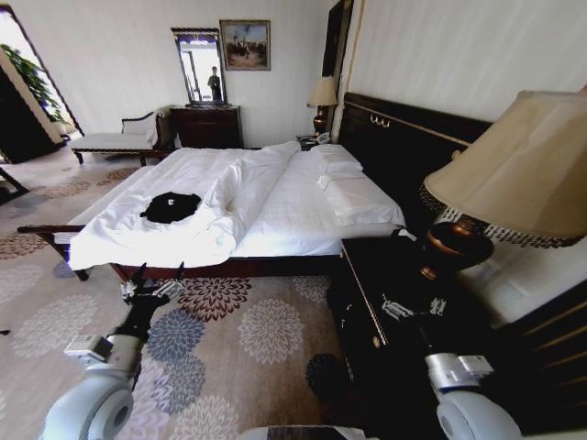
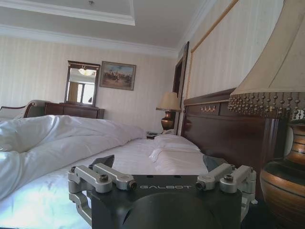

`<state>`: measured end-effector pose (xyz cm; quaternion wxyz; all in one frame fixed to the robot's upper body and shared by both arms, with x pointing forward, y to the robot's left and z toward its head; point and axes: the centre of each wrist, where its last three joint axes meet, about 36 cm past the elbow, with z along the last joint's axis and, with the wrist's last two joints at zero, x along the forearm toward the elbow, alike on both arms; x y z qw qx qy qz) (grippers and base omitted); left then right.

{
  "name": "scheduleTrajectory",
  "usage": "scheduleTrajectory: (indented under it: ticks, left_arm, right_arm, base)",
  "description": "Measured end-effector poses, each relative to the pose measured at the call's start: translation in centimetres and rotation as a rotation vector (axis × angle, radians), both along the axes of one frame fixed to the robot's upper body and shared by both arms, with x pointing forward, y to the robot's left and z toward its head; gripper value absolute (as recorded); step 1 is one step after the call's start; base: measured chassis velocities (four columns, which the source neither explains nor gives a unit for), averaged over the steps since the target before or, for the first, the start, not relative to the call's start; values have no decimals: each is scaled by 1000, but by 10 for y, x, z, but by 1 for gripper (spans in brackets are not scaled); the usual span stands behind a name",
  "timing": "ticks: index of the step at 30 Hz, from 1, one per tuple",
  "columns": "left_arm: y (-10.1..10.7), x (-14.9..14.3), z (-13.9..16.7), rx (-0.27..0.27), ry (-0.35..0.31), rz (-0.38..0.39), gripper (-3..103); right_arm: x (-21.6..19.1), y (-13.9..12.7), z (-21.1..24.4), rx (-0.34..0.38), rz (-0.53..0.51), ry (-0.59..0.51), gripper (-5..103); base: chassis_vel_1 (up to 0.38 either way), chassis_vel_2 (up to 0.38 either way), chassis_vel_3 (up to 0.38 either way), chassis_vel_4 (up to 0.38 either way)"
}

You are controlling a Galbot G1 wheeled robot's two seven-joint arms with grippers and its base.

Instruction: Fold the clothes on the bed.

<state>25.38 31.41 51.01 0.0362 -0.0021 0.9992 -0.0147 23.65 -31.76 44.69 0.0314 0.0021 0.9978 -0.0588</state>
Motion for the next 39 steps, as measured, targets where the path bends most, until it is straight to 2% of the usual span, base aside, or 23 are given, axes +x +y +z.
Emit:
scheduleTrajectory:
  ticks: [4, 10, 17, 18, 20, 31, 32, 35, 36, 39]
  left_arm:
    - [0, 0, 0, -1, 2, -1, 101]
    - [-1, -1, -1, -3, 5, -3, 96]
    - [-4, -2, -1, -6, 6, -6, 99]
    - [-5, -2, -1, -6, 6, -7, 102]
    - [-5, -2, -1, -7, 7, -7, 98]
    - [-5, -5, -2, -11, 15, -8, 98]
    - [-6, -4, -2, -12, 15, -10, 95]
    - [-7, -3, -3, -15, 14, -14, 97]
    - [-7, -3, -3, -17, 13, -16, 101]
    - [-8, -2, -3, -19, 10, -19, 98]
  right_arm:
    - [0, 0, 0, 4, -1, 0, 100]
    - [0, 0, 0, -3, -1, -3, 100]
    - [-1, 1, -1, -4, -2, -6, 100]
    - [-2, 1, -1, -3, -2, -3, 100]
    - [-3, 1, -2, -5, 0, 1, 100]
    - [-5, 4, -3, -2, 0, 5, 100]
    - [-5, 5, -3, 0, -1, 7, 100]
    - [-6, 5, -3, 2, -4, 10, 100]
    - [-6, 5, -3, 3, -4, 10, 100]
    - [-6, 5, -3, 3, -4, 12, 100]
  base:
    - [-92, 86, 111, -83]
    - [-121, 103, 121, -104]
    - [-118, 118, 113, -118]
    - [-112, 118, 106, -102]
    - [-85, 104, 100, -100]
    - [-90, 79, 81, -86]
    - [-98, 84, 101, -74]
    - [-96, 91, 100, -84]
    - [-96, 122, 102, -103]
    - [-94, 123, 96, -106]
